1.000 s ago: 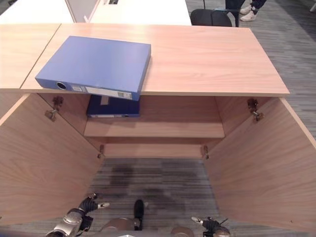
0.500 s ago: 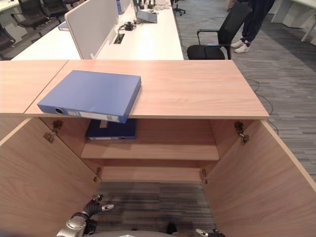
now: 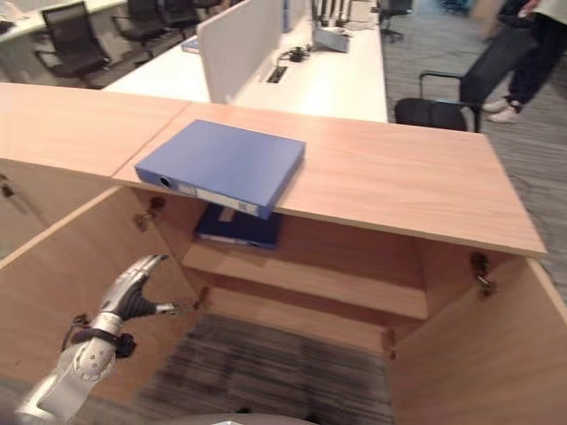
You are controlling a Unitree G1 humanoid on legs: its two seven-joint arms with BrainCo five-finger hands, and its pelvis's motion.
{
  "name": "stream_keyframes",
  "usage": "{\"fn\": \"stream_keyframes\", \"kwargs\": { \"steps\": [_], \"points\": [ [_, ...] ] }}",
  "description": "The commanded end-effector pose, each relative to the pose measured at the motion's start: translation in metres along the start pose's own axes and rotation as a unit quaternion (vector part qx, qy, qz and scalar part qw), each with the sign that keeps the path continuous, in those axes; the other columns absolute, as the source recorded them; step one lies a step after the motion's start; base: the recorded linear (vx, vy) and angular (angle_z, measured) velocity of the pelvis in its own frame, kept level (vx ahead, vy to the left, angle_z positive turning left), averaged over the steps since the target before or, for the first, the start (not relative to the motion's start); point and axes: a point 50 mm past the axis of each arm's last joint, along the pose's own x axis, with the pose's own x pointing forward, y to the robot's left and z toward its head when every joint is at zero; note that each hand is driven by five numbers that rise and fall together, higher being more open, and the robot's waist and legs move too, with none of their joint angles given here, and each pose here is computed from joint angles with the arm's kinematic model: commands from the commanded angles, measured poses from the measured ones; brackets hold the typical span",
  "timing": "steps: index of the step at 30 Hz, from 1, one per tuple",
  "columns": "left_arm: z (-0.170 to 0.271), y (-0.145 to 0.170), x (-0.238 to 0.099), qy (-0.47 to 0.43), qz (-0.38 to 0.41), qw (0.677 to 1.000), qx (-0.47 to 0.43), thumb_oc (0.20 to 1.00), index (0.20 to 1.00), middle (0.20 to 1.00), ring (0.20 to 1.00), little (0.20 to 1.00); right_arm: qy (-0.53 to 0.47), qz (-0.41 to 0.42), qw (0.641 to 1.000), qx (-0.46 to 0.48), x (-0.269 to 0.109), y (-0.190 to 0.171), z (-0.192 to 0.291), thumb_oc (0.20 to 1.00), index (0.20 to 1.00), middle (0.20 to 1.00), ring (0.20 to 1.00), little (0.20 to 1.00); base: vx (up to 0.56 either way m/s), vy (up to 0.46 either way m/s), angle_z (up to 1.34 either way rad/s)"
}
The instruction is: Put the empty folder in the office cabinet
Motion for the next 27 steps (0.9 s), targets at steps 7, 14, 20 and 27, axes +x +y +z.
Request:
{"fn": "stream_keyframes", "kwargs": {
  "steps": [7, 14, 20, 27],
  "points": [
    [0.045, 0.091, 0.032, -0.162, 0.186, 0.960, 0.132, 1.000, 1.000, 1.000, 1.000, 1.000, 0.005, -0.002, 0.999, -0.033, 0.001, -0.003, 0.006, 1.000, 1.000, 1.000, 1.000, 1.000, 0.01, -0.001, 0.00],
    [0.055, 0.109, 0.043, -0.194, 0.208, 0.944, 0.169, 1.000, 1.000, 1.000, 1.000, 1.000, -0.030, -0.010, 0.998, -0.054, 0.003, -0.006, 0.030, 1.000, 1.000, 1.000, 1.000, 1.000, 0.01, 0.000, -0.03],
    [0.083, 0.125, 0.064, -0.246, 0.234, 0.909, 0.242, 1.000, 1.000, 1.000, 1.000, 1.000, -0.058, 0.018, 0.996, -0.065, 0.002, 0.006, 0.039, 1.000, 1.000, 1.000, 1.000, 1.000, 0.02, -0.009, -0.05],
    [0.108, 0.141, 0.079, -0.289, 0.250, 0.868, 0.316, 1.000, 1.000, 1.000, 1.000, 1.000, -0.053, 0.017, 0.995, -0.078, 0.002, 0.002, 0.029, 1.000, 1.000, 1.000, 1.000, 1.000, 0.00, -0.004, -0.18]
  ]
}}
